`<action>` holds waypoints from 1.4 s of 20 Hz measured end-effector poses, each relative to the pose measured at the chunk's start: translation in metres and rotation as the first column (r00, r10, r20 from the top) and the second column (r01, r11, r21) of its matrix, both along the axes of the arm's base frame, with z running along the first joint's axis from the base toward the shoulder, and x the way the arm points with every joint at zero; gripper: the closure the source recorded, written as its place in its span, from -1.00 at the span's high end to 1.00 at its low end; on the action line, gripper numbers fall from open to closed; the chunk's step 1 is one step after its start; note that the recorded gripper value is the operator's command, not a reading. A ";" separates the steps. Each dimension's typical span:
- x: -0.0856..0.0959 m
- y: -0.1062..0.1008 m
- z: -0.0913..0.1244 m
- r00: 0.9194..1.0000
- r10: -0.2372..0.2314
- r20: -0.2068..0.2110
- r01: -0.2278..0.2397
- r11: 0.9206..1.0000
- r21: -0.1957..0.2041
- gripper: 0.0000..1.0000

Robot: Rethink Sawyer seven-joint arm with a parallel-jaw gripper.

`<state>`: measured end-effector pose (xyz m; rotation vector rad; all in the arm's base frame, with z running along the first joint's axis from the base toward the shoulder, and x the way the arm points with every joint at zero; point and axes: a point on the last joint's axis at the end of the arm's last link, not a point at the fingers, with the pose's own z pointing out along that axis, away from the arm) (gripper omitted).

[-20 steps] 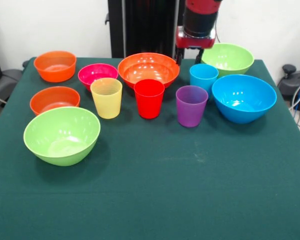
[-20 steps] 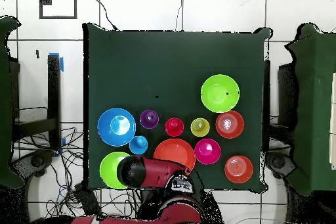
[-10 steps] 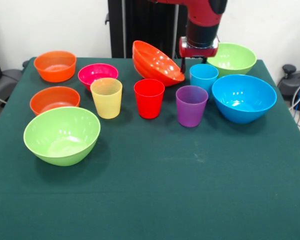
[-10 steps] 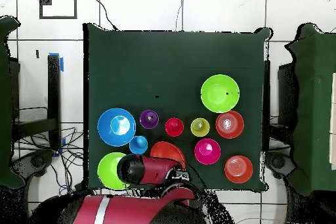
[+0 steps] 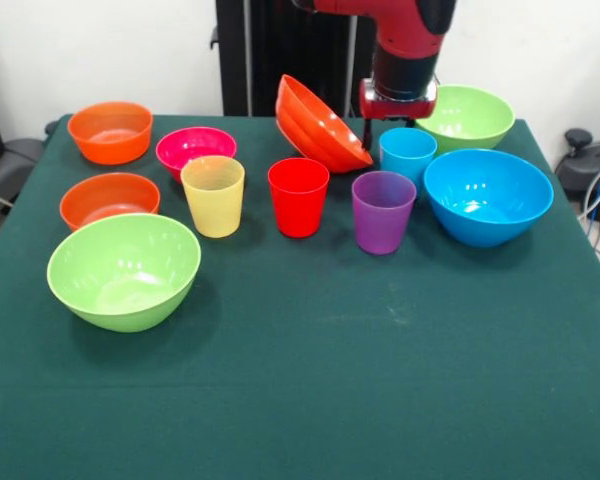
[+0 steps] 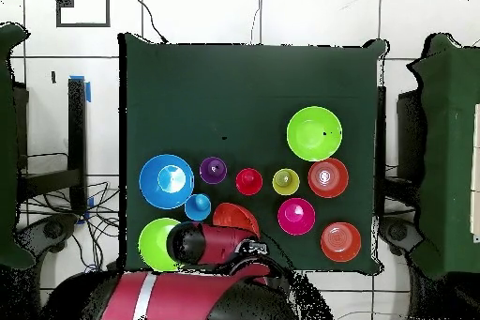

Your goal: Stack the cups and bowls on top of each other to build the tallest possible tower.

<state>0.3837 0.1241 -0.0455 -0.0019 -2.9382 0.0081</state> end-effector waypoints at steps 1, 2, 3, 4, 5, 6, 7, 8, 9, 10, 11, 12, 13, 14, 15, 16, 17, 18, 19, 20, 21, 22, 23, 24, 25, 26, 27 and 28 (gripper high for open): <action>0.000 0.001 0.000 1.000 0.003 0.000 -0.003 1.000 0.000 1.00; 0.000 0.002 0.000 1.000 0.004 0.000 -0.004 1.000 0.000 1.00; 0.000 0.003 0.000 1.000 0.008 0.001 -0.008 1.000 0.000 1.00; 0.000 0.003 0.000 1.000 0.010 0.002 -0.010 1.000 -0.001 1.00; 0.000 0.004 0.000 1.000 0.016 0.004 -0.016 1.000 -0.004 1.00; 0.000 0.005 0.000 1.000 0.019 0.006 -0.019 1.000 -0.008 1.00; 0.000 0.005 0.000 1.000 0.024 0.007 -0.024 1.000 -0.012 1.00; 0.000 0.005 0.000 1.000 0.030 0.009 -0.029 0.999 -0.018 1.00; 0.000 0.006 0.000 0.999 0.039 0.012 -0.039 0.999 -0.027 1.00; 0.000 0.006 0.001 0.999 0.046 0.014 -0.046 0.998 -0.034 1.00; 0.000 0.007 0.001 0.999 0.052 0.017 -0.051 0.998 -0.039 1.00; 0.000 0.007 0.001 0.998 0.057 0.019 -0.056 0.997 -0.044 1.00; 0.001 0.008 0.002 0.998 0.063 0.023 -0.062 0.997 -0.049 1.00; 0.001 0.008 0.003 0.997 0.066 0.026 -0.064 0.997 -0.051 1.00; 0.004 0.007 0.006 0.997 0.069 0.034 -0.067 0.996 -0.057 1.00; 0.005 0.007 0.007 0.997 0.069 0.037 -0.066 0.996 -0.058 1.00; 0.006 0.006 0.008 0.997 0.068 0.040 -0.066 0.996 -0.060 1.00; 0.009 0.004 0.012 0.997 0.066 0.046 -0.063 0.996 -0.064 1.00; 0.011 0.003 0.014 0.997 0.064 0.048 -0.061 0.996 -0.067 1.00; 0.014 0.001 0.017 0.997 0.062 0.051 -0.058 0.996 -0.071 1.00; 0.016 -0.002 0.020 0.997 0.059 0.052 -0.055 0.996 -0.076 1.00; 0.019 -0.004 0.024 0.997 0.056 0.054 -0.052 0.995 -0.082 1.00; 0.021 -0.006 0.026 0.997 0.054 0.054 -0.049 0.995 -0.085 1.00; 0.023 -0.008 0.029 0.997 0.051 0.055 -0.047 0.995 -0.088 1.00; 0.025 -0.010 0.032 0.997 0.049 0.055 -0.044 0.995 -0.092 1.00; 0.028 -0.013 0.036 0.997 0.045 0.057 -0.040 0.995 -0.096 1.00; 0.031 -0.014 0.039 0.997 0.043 0.058 -0.037 0.994 -0.099 1.00; 0.032 -0.015 0.041 0.997 0.041 0.058 -0.035 0.994 -0.100 1.00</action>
